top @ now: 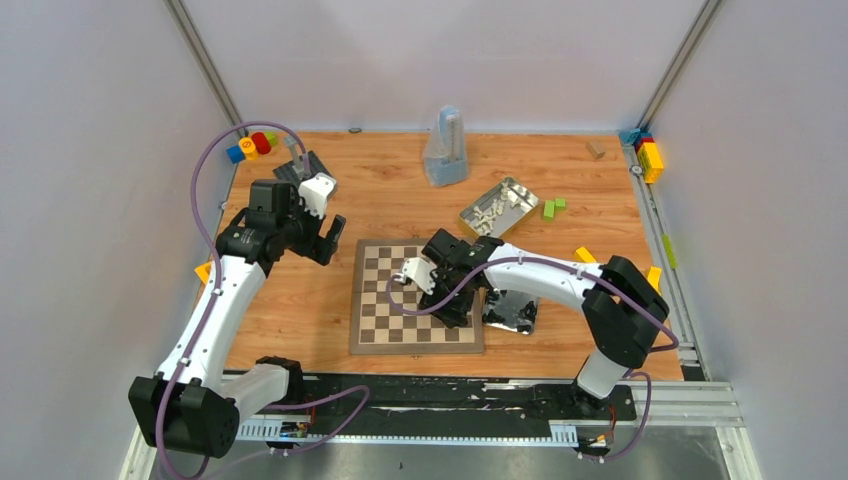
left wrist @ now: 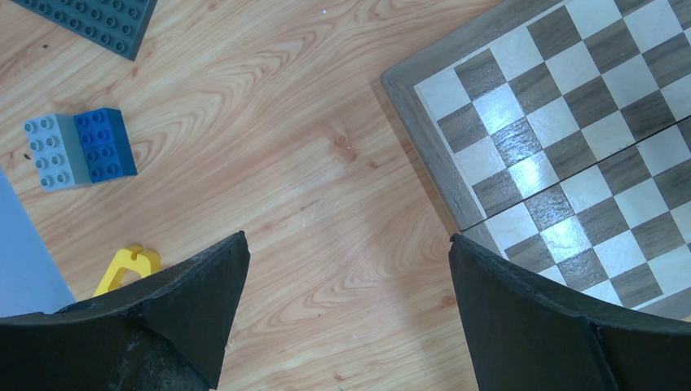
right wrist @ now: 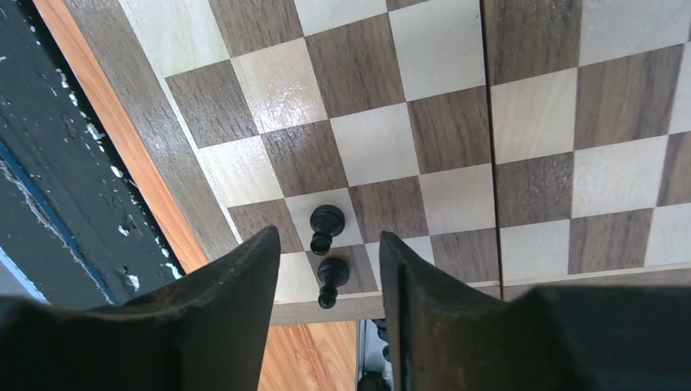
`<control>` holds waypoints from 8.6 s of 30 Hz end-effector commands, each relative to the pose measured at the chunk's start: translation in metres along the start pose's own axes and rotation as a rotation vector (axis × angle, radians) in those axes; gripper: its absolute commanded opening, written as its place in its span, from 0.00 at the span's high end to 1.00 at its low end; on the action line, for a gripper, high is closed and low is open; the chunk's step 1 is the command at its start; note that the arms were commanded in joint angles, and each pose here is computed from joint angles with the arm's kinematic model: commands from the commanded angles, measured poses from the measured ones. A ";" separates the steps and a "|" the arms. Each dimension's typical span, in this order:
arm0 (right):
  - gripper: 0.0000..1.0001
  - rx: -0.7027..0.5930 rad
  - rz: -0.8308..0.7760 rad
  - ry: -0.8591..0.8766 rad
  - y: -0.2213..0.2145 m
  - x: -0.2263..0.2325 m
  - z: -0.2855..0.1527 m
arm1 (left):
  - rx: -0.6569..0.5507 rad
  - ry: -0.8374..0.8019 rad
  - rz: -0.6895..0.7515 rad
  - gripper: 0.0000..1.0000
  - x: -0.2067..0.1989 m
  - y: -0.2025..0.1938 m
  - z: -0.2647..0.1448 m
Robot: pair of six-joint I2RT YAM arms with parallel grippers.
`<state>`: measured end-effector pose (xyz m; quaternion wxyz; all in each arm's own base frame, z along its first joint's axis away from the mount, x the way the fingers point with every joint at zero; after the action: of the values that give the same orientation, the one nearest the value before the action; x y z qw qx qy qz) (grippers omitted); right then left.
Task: Set up the chess pieces on the board
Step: Place the chess piece on the chessboard, then pick up the chess piece from the storage box, then place the chess piece on the chessboard, then adjust the chess piece on the chessboard, then pick up the chess piece from the storage box.
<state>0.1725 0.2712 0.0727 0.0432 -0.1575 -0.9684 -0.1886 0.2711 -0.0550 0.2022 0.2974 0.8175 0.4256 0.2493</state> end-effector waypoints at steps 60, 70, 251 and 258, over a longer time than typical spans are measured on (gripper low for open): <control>1.00 -0.218 0.378 -0.183 -0.035 -0.096 -0.085 | -0.065 -0.004 0.011 0.00 0.001 0.015 -0.005; 0.99 -0.167 0.086 -0.061 0.024 -0.027 -0.058 | -0.044 0.033 -0.032 0.00 0.010 0.015 -0.006; 0.73 -0.021 0.544 -0.383 -0.135 -0.168 -0.063 | -0.081 -0.006 -0.017 0.00 0.005 0.005 -0.010; 0.74 -0.013 0.533 -0.388 -0.135 -0.173 -0.062 | -0.079 -0.005 -0.017 0.00 0.005 0.005 -0.010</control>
<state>0.2737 0.0783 0.0481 -0.0647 -0.4492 -0.8814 -0.1311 0.2691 -0.0503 0.2065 0.3216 0.8033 0.4354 0.2486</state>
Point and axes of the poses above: each gripper's point midway between its finger pads, its own z axis out along the fingers, its own x axis along the line the jaws close on, y = z × x, the point moved 2 cm from there along -z, back along the fingers, and after that the axes turned 4 degrees about z, right-handed, at the moved point
